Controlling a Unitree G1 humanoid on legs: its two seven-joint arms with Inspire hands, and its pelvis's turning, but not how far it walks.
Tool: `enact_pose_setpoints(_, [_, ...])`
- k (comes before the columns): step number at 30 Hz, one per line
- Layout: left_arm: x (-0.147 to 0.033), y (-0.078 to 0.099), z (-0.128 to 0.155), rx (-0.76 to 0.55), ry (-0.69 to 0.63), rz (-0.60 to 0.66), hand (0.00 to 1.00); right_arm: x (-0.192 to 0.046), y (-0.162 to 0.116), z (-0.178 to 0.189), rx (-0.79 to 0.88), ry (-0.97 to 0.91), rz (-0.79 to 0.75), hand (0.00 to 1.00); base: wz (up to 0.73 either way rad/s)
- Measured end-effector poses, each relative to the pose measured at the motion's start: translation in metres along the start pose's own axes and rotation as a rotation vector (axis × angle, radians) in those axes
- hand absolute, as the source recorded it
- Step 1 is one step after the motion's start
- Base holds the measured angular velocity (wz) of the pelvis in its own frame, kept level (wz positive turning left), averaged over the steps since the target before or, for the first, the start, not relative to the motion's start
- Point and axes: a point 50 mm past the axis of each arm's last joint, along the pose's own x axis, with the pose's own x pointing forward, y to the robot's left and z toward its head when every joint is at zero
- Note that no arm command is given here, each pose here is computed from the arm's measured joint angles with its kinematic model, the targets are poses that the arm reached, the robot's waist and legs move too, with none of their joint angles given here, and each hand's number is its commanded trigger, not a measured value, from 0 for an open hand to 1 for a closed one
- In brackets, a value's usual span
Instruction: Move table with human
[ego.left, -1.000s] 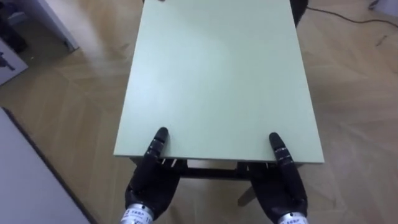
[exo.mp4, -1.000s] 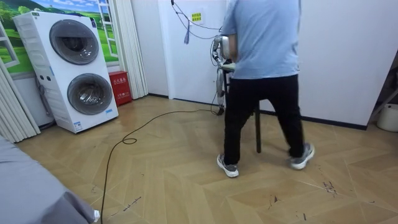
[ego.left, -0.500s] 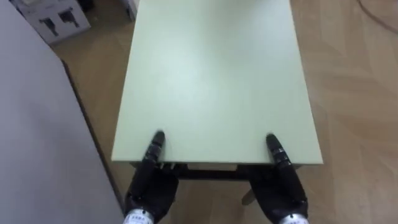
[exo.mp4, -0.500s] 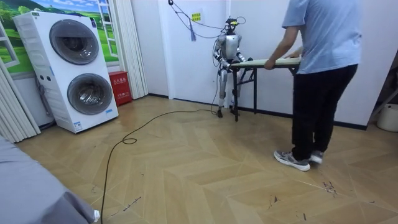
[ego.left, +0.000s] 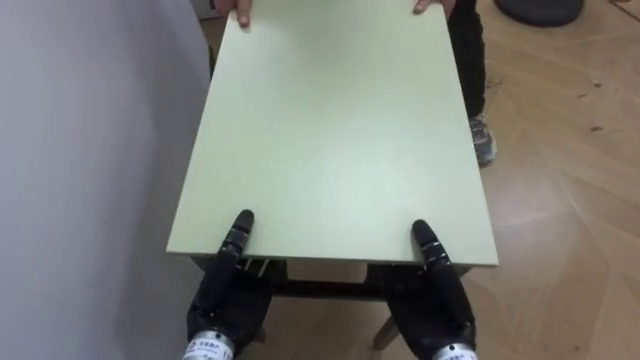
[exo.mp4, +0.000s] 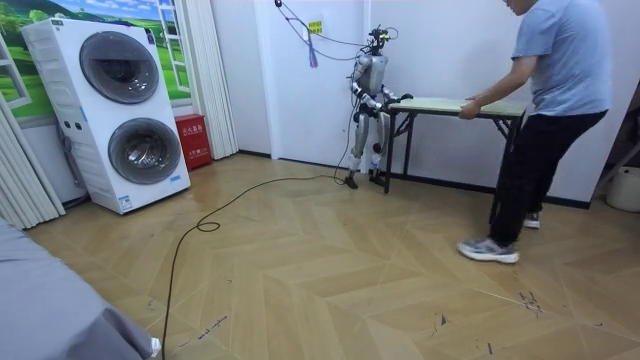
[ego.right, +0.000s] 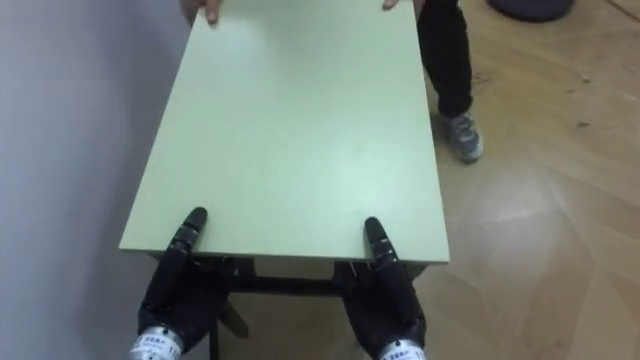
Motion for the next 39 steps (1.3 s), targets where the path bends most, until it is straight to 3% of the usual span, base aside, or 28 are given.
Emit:
enact_pose_setpoints(8, [0.0,0.004,-0.005,-0.004,0.033,0.016,1.0,-0.003,-0.005,0.006,-0.026,-0.001,-0.022,1.0,0.67])
enact_pose_setpoints(17, [-0.002,0.011,-0.011,-0.009,0.052,0.051,1.0,-0.005,-0.009,0.011,-0.046,0.023,-0.04,1.0,0.08])
enact_pose_setpoints(22, [-0.003,0.026,-0.016,-0.006,0.071,0.113,1.0,-0.004,-0.021,0.009,-0.084,0.043,-0.084,1.0,0.04])
enact_pose_setpoints(29, [0.002,0.028,-0.027,0.011,0.113,0.103,1.0,-0.003,-0.032,0.015,-0.079,0.009,-0.102,1.0,0.17])
enact_pose_setpoints(39, [0.002,0.052,-0.027,0.048,0.14,0.081,1.0,-0.006,-0.047,0.008,-0.07,0.031,-0.109,1.0,-0.05])
